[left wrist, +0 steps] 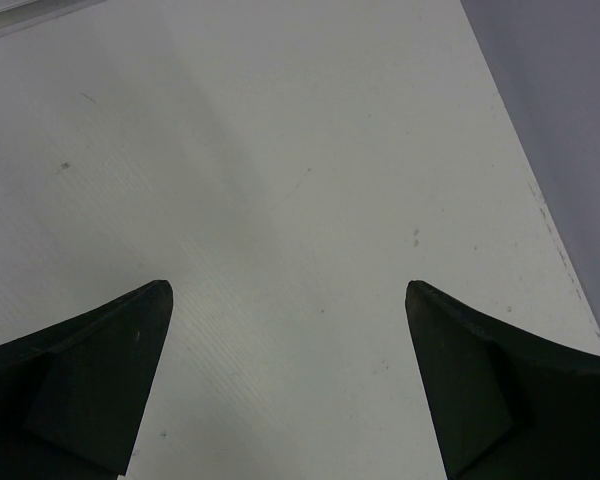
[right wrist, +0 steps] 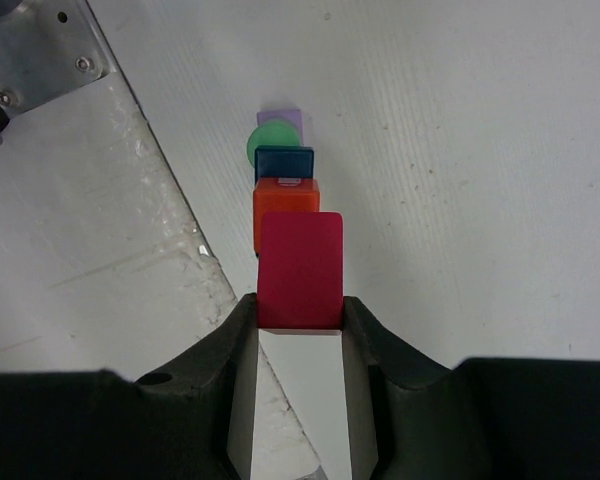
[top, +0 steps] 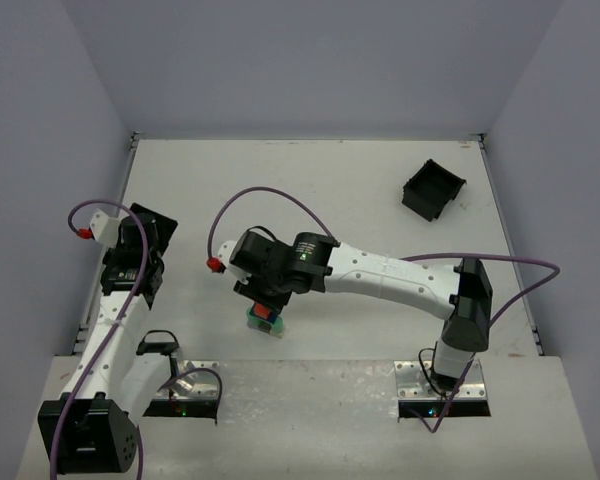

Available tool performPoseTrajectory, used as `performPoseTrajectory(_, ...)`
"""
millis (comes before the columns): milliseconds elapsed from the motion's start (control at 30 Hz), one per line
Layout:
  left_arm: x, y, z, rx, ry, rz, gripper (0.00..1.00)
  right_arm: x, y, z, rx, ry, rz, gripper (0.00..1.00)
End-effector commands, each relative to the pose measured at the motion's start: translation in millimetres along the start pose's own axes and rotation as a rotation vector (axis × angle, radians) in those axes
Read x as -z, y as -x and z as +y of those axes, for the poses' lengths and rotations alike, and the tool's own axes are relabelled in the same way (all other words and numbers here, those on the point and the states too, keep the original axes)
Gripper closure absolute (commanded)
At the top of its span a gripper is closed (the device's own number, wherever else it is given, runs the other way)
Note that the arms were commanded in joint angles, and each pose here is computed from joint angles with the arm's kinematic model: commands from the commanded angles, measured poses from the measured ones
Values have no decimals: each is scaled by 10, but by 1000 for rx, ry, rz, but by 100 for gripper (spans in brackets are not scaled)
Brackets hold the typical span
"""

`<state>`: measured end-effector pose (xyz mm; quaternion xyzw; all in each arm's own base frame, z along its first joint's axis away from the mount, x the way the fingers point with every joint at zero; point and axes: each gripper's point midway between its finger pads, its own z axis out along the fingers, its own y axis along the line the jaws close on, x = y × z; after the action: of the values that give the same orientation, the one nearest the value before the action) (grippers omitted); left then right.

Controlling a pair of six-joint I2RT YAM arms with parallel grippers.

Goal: Build the wood block tower

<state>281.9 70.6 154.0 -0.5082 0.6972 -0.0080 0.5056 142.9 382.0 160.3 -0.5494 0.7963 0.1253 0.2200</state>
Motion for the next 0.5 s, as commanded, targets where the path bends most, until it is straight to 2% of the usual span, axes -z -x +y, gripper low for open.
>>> performPoseTrajectory(0,19,90,-28,4,-16,-35,0,82,117,71,6,2,-17,74)
performPoseTrajectory(467,32,106,-28,3,-18,-40,0,-60,203,64,57,1,-3,71)
